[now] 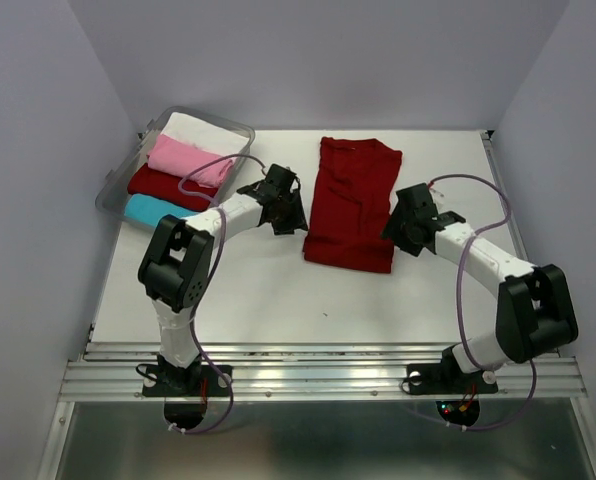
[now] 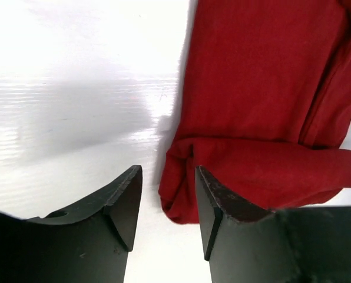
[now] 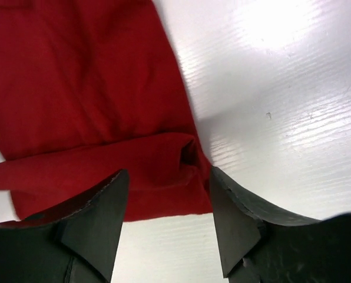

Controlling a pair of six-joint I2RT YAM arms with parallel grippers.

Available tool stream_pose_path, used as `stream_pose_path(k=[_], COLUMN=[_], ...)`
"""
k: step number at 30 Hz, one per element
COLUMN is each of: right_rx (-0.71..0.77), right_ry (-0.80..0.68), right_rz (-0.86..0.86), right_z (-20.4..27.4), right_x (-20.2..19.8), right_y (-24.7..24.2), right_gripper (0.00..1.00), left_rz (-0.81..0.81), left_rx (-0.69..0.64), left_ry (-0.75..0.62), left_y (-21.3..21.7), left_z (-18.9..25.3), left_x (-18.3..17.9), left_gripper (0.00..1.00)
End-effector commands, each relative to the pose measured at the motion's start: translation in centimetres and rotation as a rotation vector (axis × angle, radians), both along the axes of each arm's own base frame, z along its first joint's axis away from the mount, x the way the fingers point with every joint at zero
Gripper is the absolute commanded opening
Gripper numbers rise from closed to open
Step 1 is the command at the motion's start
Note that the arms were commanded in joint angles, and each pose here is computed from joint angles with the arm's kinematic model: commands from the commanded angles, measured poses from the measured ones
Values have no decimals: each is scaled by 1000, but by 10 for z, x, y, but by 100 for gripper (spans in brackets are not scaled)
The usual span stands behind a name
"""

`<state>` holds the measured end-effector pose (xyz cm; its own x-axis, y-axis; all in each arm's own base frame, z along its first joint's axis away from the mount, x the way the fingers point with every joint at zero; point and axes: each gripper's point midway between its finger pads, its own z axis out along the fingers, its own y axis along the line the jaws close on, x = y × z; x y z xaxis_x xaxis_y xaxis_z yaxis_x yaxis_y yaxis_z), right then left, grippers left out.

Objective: Roll the t-shirts
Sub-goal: Roll the T-shirt to the center of the board.

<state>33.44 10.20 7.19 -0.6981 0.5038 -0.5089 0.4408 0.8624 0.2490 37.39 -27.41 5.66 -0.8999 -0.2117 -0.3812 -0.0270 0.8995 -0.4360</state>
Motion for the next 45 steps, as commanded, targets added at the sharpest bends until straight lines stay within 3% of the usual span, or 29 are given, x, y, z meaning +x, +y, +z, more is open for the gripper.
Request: stream_pose_path(k=[1,4,6,7,8,10,13,16,28,35,45], right_rx=[35,55,66,71,73,81,96,96,13,-12,93], right_ry=[-128,-148,-150,-148,-142,-122,-97,-93,-34,3,-143], right_rz=[18,18,30,45,57,88,102,105,87,96,170], right_z=[50,58,60,60,57,51,38,32,-4,-21,49], right_x=[8,-6,-16,-19,-23,-28,-26,-19,39,47,43], right_y=[1,-1,1,5,7,17,23,26,24,25,47], right_gripper=[63,64,59,55,50,31,10,3,3,2,3], left_rz=[38,7,-10,-37,-54,-89,-151,-178,-181,-180,-185], left_rx=[58,58,51,41,34,-5,-54,-74,-14,42,-12], left_ry=[-169,-179,-181,-179,-172,-164,-141,-138,-124,-112,-184], left_y=[21,15,10,0,-5,-20,-44,-61,-74,-66,-62], left_z=[61,65,65,65,62,61,56,55,20,2,55], left_x=[8,-8,-17,-25,-31,-39,-50,-50,-2,13,5], left_gripper=[52,41,27,22,9,0,0,0,0,0,0])
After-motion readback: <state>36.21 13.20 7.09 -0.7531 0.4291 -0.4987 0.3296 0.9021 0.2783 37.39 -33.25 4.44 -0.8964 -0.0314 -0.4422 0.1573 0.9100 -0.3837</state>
